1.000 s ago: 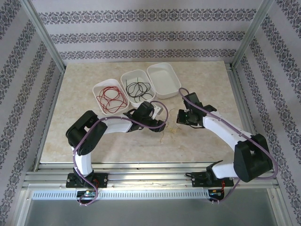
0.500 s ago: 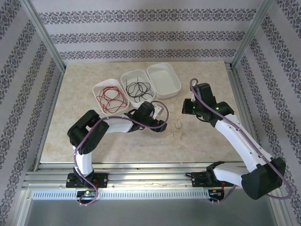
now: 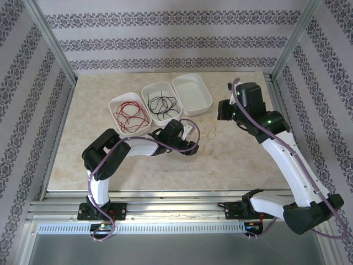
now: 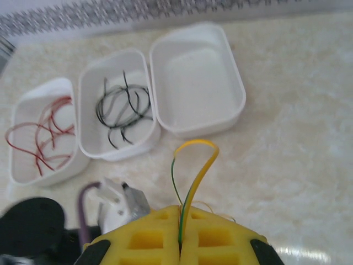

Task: Untangle the cables

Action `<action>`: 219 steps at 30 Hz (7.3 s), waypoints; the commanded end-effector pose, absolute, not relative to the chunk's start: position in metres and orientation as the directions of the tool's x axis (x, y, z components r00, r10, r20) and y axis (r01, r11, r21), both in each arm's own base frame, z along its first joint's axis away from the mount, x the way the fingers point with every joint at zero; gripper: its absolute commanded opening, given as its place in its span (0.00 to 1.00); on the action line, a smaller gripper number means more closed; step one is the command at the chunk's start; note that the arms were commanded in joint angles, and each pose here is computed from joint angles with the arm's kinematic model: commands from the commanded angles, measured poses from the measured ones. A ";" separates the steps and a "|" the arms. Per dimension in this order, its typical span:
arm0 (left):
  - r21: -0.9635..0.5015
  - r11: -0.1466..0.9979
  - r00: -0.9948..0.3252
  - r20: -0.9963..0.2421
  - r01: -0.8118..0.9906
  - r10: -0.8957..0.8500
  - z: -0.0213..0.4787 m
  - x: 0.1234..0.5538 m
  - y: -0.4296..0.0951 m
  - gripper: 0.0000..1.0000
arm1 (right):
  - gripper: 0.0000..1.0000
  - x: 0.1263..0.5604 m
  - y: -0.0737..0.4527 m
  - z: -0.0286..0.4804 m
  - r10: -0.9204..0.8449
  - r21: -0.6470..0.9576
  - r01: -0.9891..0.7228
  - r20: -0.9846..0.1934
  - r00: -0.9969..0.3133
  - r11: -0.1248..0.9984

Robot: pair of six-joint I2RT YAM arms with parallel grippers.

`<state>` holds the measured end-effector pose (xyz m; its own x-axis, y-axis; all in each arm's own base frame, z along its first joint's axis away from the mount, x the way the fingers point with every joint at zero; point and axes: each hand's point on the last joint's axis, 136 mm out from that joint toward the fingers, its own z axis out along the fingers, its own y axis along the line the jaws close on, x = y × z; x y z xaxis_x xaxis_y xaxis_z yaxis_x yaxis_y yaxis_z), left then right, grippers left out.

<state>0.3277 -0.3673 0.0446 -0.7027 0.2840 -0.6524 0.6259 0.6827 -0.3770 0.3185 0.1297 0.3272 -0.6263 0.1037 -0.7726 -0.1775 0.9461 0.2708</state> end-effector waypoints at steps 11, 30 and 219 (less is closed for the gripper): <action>-0.415 0.614 -0.562 -0.826 0.671 0.056 0.096 0.358 -0.405 0.70 | 0.00 0.321 0.138 0.401 0.041 0.202 -0.275 -0.866 -0.498 0.940; -0.231 0.720 -0.313 -0.950 0.654 -0.020 0.134 0.396 -0.406 0.33 | 0.00 0.312 0.154 0.419 0.029 0.199 -0.324 -0.886 -0.463 0.925; 0.033 0.935 -0.168 -0.985 -0.352 -0.028 0.179 0.317 0.027 0.99 | 0.98 0.301 -0.032 0.161 0.139 0.070 0.280 -0.962 -0.234 0.957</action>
